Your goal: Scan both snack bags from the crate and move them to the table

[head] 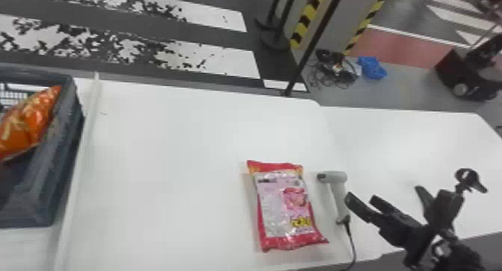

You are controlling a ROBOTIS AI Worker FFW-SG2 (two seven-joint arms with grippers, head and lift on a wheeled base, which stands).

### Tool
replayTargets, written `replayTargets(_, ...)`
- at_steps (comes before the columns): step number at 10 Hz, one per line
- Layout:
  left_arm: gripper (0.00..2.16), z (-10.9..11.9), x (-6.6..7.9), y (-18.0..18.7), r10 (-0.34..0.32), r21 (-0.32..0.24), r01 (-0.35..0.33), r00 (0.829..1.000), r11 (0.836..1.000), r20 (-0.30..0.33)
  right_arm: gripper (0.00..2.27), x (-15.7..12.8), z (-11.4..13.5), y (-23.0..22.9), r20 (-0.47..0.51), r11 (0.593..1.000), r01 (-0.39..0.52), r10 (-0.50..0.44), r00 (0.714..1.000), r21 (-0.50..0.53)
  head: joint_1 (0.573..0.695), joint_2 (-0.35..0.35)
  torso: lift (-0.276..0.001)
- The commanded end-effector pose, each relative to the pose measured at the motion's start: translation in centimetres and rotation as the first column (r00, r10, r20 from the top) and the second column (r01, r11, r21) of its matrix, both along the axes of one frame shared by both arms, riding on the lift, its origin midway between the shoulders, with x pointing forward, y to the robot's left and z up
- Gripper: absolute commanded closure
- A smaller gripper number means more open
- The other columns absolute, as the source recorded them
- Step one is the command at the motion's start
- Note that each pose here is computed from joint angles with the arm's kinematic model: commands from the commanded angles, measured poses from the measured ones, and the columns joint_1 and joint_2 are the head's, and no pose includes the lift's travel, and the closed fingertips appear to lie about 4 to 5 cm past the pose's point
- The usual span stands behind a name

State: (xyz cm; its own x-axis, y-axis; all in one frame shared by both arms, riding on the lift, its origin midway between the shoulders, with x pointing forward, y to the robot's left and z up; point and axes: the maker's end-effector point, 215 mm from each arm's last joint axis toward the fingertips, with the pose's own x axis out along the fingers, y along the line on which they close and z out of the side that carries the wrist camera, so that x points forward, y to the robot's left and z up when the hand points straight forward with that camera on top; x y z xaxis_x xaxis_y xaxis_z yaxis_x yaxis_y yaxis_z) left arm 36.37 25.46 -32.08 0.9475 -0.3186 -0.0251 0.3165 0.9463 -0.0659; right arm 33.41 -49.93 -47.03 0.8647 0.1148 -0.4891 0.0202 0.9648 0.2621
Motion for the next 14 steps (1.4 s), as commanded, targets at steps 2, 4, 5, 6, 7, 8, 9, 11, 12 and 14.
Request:
replayTargets(2, 0.08, -0.9, -0.2, 0.4, 0.012, -0.007, -0.012, 1.0, 1.0, -0.016, 0.09, 1.7, -1.4, -0.5, 0.022, 0.995, -0.076, 0.078, 0.997, -0.071, 0.695, -0.35, -0.087)
replayTargets(4, 0.08, -1.4, -0.4, 0.3, 0.018, -0.017, -0.019, 1.0, 1.0, -0.025, 0.09, 2.4, -2.6, -0.6, 0.013, 0.993, -0.098, 0.099, 0.995, -0.069, 0.695, -0.35, -0.087)
replayTargets(5, 0.08, -1.7, -0.5, 0.4, 0.022, -0.016, -0.023, 0.999, 1.0, -0.032, 0.09, 2.6, -3.6, -0.6, 0.002, 0.994, -0.095, 0.096, 0.995, -0.055, 0.695, -0.35, -0.087)
replayTargets(6, 0.08, -1.8, -0.7, 0.4, 0.025, -0.01, -0.025, 0.999, 1.0, -0.032, 0.09, 3.0, -4.4, 0.0, 0.002, 0.993, -0.104, 0.104, 0.995, -0.05, 0.695, -0.35, -0.087)
replayTargets(7, 0.08, -1.7, -1.0, 0.5, 0.025, -0.009, -0.026, 0.999, 1.0, -0.029, 0.09, 3.4, -5.6, 0.6, -0.007, 0.993, -0.113, 0.113, 0.994, -0.044, 0.695, -0.35, -0.087)
replayTargets(8, 0.08, -1.7, -1.3, 0.5, 0.026, -0.006, -0.026, 0.999, 1.0, -0.025, 0.1, 3.7, -6.5, 0.7, -0.017, 0.994, -0.107, 0.107, 0.994, -0.031, 0.695, -0.35, -0.087)
replayTargets(9, 0.08, -1.6, -1.4, 0.5, 0.026, -0.005, -0.026, 0.999, 1.0, -0.022, 0.22, 3.9, -7.0, 0.8, -0.028, 0.994, -0.107, 0.107, 0.994, -0.027, 0.695, -0.35, -0.087)
replayTargets(11, 0.08, -2.0, -1.4, 0.7, 0.034, -0.012, -0.034, 0.999, 0.999, -0.023, 2.25, 3.7, -8.6, 0.3, -0.085, 0.998, -0.064, 0.065, 0.994, 0.01, 0.695, -0.35, -0.087)
replayTargets(12, 0.08, -2.9, -1.3, 0.7, 0.042, -0.024, -0.043, 0.999, 0.999, -0.027, 2.25, 3.6, -8.7, 0.6, -0.082, 0.997, -0.071, 0.072, 0.994, 0.018, 0.695, -0.35, -0.087)
replayTargets(14, 0.08, -3.5, -1.2, 0.4, 0.046, -0.037, -0.046, 0.999, 0.998, -0.012, 2.25, 3.3, -9.2, 1.5, -0.076, 0.997, -0.069, 0.072, 0.995, 0.038, 0.695, -0.35, -0.087)
